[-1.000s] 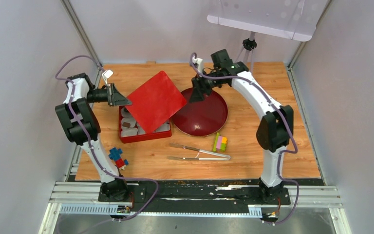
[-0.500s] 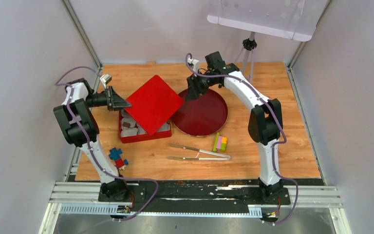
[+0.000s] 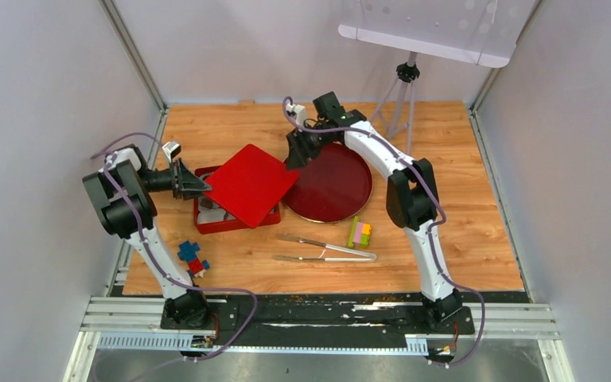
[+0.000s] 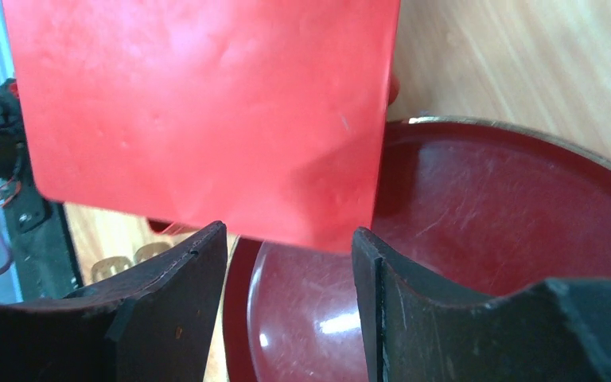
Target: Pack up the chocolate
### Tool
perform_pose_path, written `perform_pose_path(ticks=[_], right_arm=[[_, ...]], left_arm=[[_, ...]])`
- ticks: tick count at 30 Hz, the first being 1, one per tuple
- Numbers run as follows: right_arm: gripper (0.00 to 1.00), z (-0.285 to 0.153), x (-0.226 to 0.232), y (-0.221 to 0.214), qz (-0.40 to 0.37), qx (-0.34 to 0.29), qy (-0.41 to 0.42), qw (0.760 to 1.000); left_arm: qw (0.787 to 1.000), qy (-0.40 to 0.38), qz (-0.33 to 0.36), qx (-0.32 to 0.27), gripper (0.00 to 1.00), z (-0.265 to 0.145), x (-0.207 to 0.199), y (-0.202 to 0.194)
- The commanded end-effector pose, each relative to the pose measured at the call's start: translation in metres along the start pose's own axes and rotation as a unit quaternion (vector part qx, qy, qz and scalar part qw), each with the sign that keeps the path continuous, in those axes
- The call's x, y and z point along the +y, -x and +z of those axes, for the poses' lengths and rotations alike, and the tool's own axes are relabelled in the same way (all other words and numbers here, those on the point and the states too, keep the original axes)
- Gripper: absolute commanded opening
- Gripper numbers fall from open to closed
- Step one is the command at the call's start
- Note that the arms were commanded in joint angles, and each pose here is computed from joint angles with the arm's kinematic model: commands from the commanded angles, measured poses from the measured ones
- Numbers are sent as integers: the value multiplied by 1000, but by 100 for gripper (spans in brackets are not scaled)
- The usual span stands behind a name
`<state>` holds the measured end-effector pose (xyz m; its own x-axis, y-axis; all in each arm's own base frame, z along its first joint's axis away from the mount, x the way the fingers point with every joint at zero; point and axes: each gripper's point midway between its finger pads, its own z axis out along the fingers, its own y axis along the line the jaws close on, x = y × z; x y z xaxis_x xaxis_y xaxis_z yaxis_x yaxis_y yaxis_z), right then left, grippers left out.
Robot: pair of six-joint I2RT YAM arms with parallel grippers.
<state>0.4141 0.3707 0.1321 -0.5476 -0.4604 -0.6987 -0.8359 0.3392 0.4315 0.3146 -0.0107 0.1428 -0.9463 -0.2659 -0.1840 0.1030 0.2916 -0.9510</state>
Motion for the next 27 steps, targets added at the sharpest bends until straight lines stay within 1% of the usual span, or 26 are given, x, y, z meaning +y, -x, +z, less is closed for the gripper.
perform_pose_path(ticks=[1, 4, 10, 11, 13, 15, 16, 18, 19, 20, 21, 22, 27], right_arm=[[59, 11, -19, 34, -45, -37, -50, 997], [62, 25, -34, 33, -51, -33, -68, 996], [66, 47, -41, 28, -50, -29, -70, 996], [67, 49, -43, 27, -50, -28, -71, 996], [69, 52, -47, 23, -48, -23, -77, 996], [69, 54, -49, 20, -50, -20, -79, 995], [69, 54, -49, 20, -51, -19, -81, 995], [69, 53, -49, 21, -50, -19, -81, 995], [69, 52, -46, 21, -48, -20, -78, 996], [69, 51, -44, 21, -43, -21, -72, 996], [68, 50, -39, 21, -37, -21, -65, 997], [68, 49, -34, 21, -31, -22, -55, 998], [66, 46, -10, 17, -1, -20, -18, 1000]], left_arm=[[1000, 9, -7, 7, 36, -10, 14, 0], [1000, 10, -20, 6, 36, -14, 22, -4], [1000, 17, -20, 11, 40, -15, 28, -6], [1000, 21, -20, 10, 41, -16, 31, -5], [999, 36, -26, 17, 48, -17, 37, -5], [998, 54, -31, 17, 50, -18, 44, -3], [997, 71, -37, 15, 54, -19, 50, -1], [990, 131, -52, 3, 59, -22, 69, 3], [987, 154, -47, -9, 61, -24, 73, 7], [985, 166, -38, -21, 66, -26, 74, 12], [984, 173, -30, -32, 98, -27, 72, 17], [983, 177, -24, -41, 100, -29, 68, 22], [980, 192, 6, -59, 100, -37, 49, 33]])
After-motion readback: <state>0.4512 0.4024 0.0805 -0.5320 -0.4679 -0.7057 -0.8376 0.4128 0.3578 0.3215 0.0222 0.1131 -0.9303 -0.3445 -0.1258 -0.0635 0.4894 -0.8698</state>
